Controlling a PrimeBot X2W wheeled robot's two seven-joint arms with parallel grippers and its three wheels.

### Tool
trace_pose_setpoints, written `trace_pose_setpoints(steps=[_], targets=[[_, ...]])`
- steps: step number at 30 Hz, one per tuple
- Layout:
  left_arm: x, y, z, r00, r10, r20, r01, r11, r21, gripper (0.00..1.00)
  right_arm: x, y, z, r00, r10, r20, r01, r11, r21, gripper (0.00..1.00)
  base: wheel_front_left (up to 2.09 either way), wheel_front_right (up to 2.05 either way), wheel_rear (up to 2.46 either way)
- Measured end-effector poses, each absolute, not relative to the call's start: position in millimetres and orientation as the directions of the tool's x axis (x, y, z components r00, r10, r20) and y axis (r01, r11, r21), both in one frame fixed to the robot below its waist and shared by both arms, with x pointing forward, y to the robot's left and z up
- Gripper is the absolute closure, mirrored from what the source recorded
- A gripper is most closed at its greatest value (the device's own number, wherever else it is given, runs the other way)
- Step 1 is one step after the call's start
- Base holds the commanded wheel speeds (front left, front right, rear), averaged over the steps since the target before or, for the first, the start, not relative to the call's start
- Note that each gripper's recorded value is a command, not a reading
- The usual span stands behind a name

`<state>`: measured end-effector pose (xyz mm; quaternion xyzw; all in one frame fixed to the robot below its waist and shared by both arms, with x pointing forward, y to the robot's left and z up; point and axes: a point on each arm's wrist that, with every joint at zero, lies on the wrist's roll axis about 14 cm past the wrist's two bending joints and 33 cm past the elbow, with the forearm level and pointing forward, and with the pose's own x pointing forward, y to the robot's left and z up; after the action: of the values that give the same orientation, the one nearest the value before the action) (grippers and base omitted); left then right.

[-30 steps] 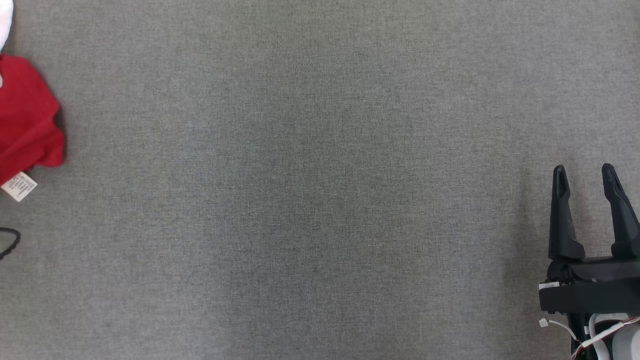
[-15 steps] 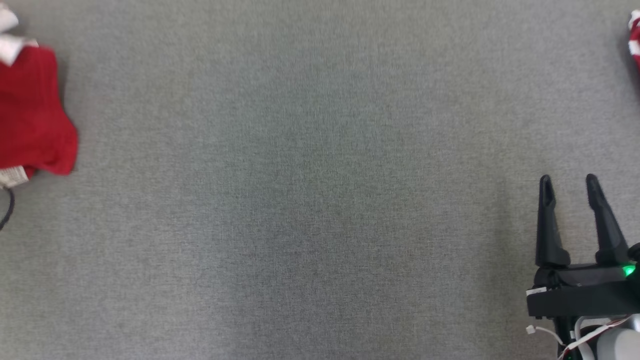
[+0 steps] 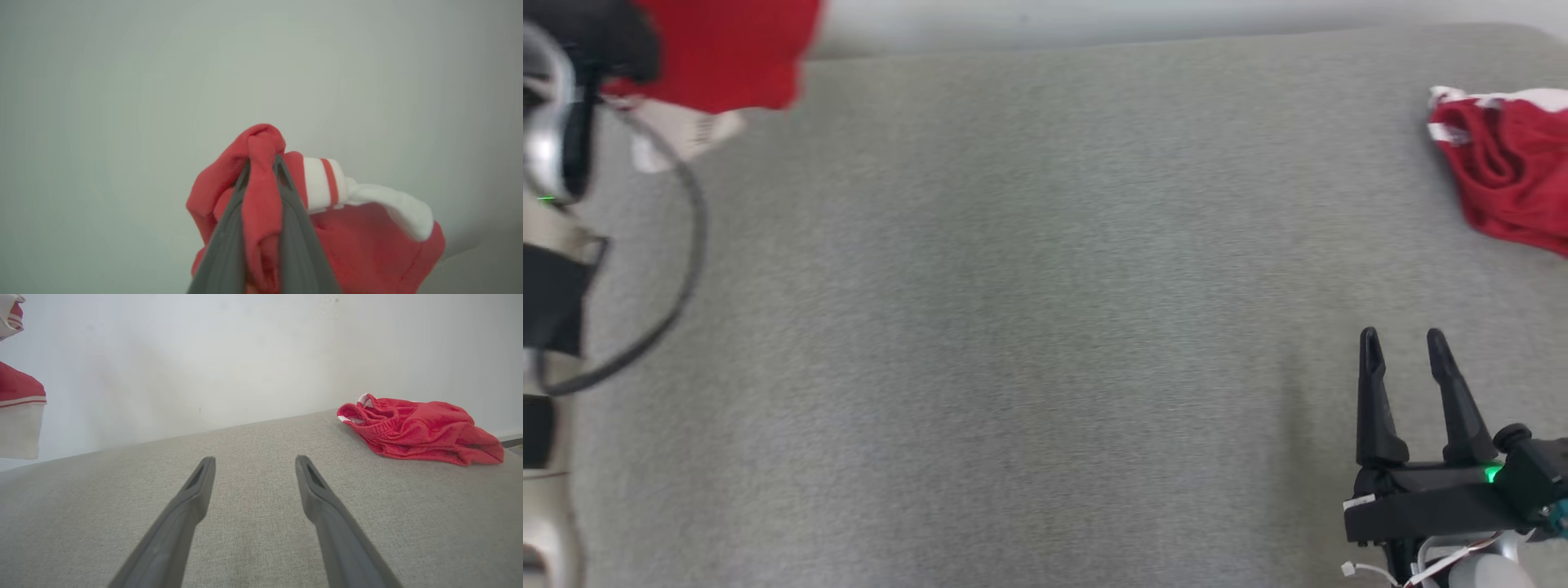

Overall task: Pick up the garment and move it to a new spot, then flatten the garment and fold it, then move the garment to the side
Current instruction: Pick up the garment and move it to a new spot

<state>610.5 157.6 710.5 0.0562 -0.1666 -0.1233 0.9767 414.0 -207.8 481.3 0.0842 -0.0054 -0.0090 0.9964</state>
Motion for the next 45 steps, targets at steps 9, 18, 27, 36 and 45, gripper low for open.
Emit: trace_pose_setpoints(steps=[9,18,27,36,45], targets=[[574,16,733,0.767,-0.524,0.369,0.515,0.847,0.131,1.0,380,-239,488,0.992,-0.127,0.02,0.122,0.977,0.174,0.0,0.0,0.0,0.0],[510,-99,712,0.607,-0.71,0.357,0.744,0.666,0.06,1.0,342,-274,499,0.969,-0.245,0.044,0.235,0.958,0.163,0.0,0.0,0.0,0.0],[487,-109,591,0.668,-0.731,0.142,0.744,0.66,-0.104,1.0,336,-282,501,0.961,-0.273,0.047,0.262,0.951,0.161,0.0,0.0,0.0,0.0],[471,-71,462,0.725,-0.673,-0.15,0.655,0.74,-0.152,0.0,355,-269,496,0.974,-0.226,0.036,0.217,0.962,0.166,0.0,0.0,0.0,0.0],[482,-59,529,0.769,-0.634,0.085,0.639,0.757,-0.136,0.0,361,-257,498,0.981,-0.188,0.048,0.178,0.969,0.171,0.0,0.0,0.0,0.0]])
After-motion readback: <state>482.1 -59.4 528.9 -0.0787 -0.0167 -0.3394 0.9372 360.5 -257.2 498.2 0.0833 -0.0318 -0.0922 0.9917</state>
